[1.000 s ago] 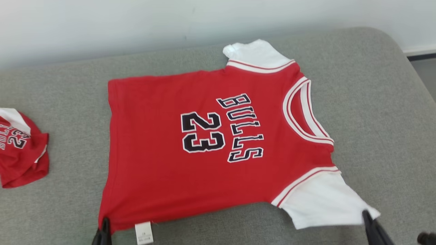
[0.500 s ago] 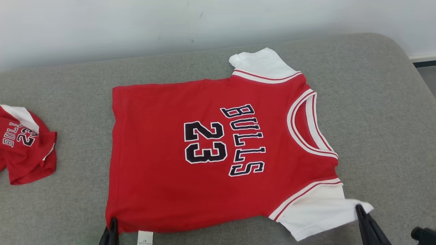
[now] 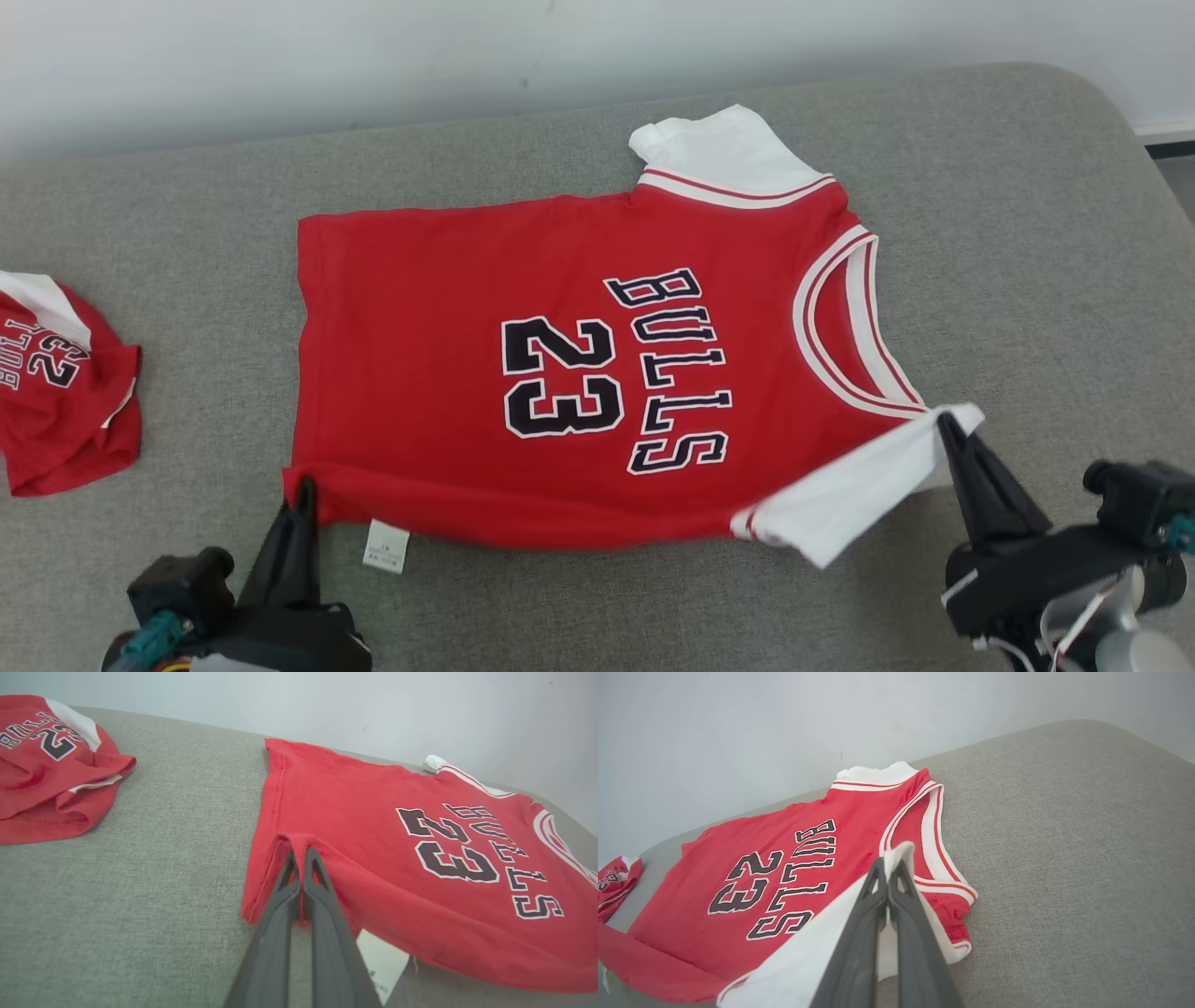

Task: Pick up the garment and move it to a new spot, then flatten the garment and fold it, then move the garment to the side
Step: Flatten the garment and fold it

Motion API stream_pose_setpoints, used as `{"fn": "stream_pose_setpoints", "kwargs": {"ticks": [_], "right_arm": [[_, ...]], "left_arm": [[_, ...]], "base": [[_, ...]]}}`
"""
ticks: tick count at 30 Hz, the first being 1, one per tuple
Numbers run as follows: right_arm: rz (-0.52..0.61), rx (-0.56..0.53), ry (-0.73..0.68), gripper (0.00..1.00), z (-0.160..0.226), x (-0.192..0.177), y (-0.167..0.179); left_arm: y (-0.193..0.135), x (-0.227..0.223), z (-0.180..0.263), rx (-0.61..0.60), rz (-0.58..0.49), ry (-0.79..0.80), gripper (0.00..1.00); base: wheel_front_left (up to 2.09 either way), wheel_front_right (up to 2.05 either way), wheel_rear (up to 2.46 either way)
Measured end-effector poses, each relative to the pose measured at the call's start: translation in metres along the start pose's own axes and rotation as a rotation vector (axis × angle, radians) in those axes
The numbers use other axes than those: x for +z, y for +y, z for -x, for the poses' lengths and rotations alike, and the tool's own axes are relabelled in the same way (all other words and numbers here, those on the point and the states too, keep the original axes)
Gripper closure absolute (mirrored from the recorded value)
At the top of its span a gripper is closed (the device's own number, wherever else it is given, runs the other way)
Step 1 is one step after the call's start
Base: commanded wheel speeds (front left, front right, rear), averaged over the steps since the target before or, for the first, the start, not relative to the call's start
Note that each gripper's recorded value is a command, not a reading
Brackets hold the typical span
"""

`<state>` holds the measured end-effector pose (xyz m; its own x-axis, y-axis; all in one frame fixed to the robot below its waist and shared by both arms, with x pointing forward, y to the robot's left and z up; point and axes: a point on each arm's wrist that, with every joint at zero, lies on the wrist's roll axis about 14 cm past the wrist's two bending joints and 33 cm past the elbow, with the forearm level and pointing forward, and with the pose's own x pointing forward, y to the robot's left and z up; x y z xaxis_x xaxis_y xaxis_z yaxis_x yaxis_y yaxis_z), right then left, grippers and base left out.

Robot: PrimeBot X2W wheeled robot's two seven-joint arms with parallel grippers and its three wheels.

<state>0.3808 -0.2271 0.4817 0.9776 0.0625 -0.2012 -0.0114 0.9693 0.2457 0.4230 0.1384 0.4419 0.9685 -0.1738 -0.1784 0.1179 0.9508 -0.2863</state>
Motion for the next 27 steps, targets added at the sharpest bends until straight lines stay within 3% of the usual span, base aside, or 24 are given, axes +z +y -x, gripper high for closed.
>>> {"fn": "stream_pose_setpoints", "kwargs": {"ticks": [15, 25, 26, 27], "right_arm": [[0.051, 0.017, 0.033, 1.00, -0.084, 0.014, -0.005], [0.062, 0.000, 0.006, 1.00, -0.115, 0.016, -0.008], [0.068, 0.005, -0.007, 0.28, -0.115, 0.018, -0.006], [0.065, 0.004, -0.018, 0.00, -0.115, 0.019, -0.006]], "left_arm": [[0.007, 0.002, -0.035, -0.003, -0.043, 0.037, 1.00], [0.012, 0.000, -0.047, -0.003, -0.072, 0.048, 1.00], [0.012, 0.001, -0.047, -0.002, -0.083, 0.039, 0.52], [0.012, 0.003, -0.046, -0.002, -0.085, 0.031, 0.00]], "base": [[0.00, 0.00, 0.00], [0.00, 0.00, 0.00], [0.00, 0.00, 0.00], [0.00, 0.00, 0.00]]}}
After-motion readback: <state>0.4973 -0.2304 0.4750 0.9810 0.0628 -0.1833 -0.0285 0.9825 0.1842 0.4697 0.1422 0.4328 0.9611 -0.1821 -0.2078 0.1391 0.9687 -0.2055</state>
